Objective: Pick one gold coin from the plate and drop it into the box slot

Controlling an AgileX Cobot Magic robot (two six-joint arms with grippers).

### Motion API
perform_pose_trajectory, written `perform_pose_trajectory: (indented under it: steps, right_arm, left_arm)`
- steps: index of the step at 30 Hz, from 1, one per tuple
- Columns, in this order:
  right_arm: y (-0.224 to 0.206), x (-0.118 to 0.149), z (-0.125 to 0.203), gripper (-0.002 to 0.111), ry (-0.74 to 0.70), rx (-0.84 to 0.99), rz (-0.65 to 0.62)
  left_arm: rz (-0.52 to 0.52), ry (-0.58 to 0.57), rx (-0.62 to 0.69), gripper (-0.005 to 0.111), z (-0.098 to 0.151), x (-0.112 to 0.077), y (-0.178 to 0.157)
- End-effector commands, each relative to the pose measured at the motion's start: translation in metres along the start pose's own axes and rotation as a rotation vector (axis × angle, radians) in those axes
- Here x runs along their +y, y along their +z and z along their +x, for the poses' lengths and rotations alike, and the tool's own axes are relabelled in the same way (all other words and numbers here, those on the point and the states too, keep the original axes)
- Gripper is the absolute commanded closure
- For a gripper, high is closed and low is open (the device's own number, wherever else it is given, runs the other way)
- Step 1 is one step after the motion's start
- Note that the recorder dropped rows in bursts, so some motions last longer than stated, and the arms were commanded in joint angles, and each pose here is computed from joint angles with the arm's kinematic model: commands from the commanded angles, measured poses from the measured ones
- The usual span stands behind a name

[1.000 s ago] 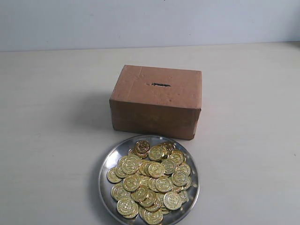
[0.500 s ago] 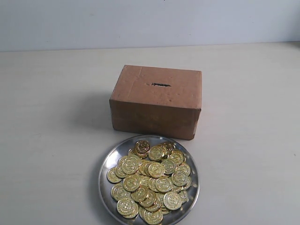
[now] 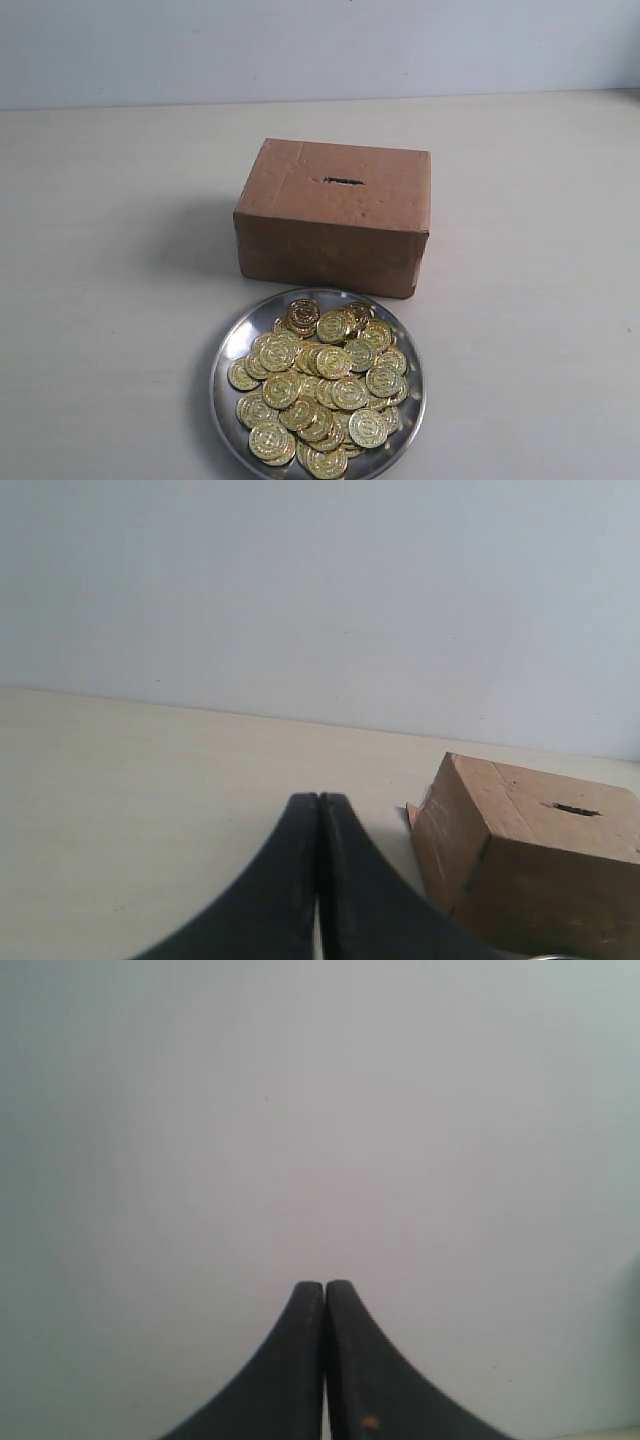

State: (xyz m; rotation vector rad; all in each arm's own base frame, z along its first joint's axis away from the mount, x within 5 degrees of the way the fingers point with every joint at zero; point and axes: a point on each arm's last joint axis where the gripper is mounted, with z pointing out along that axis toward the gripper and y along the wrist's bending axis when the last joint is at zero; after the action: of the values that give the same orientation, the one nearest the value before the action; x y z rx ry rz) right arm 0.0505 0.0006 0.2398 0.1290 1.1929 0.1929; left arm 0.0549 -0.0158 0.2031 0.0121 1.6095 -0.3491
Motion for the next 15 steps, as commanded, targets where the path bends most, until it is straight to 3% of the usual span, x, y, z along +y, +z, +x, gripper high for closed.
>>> perform_pose_trajectory:
  steps: [1, 7, 15]
  right_arm:
    - [-0.001, -0.002, 0.009, 0.108, -0.101, 0.084, 0.014]
    - [-0.008, -0.01, 0.035, 0.108, -0.102, 0.387, 0.097]
    - [-0.015, -0.015, 0.047, 0.108, -0.177, 0.549, 0.12]
  left_arm:
    - [0.009, 0.001, -0.004, 0.107, 0.0, -0.001, -0.001]
    - [0.009, 0.001, -0.004, 0.107, 0.0, -0.001, -0.001]
    - [0.009, 0.001, -0.004, 0.107, 0.0, -0.001, -0.001]
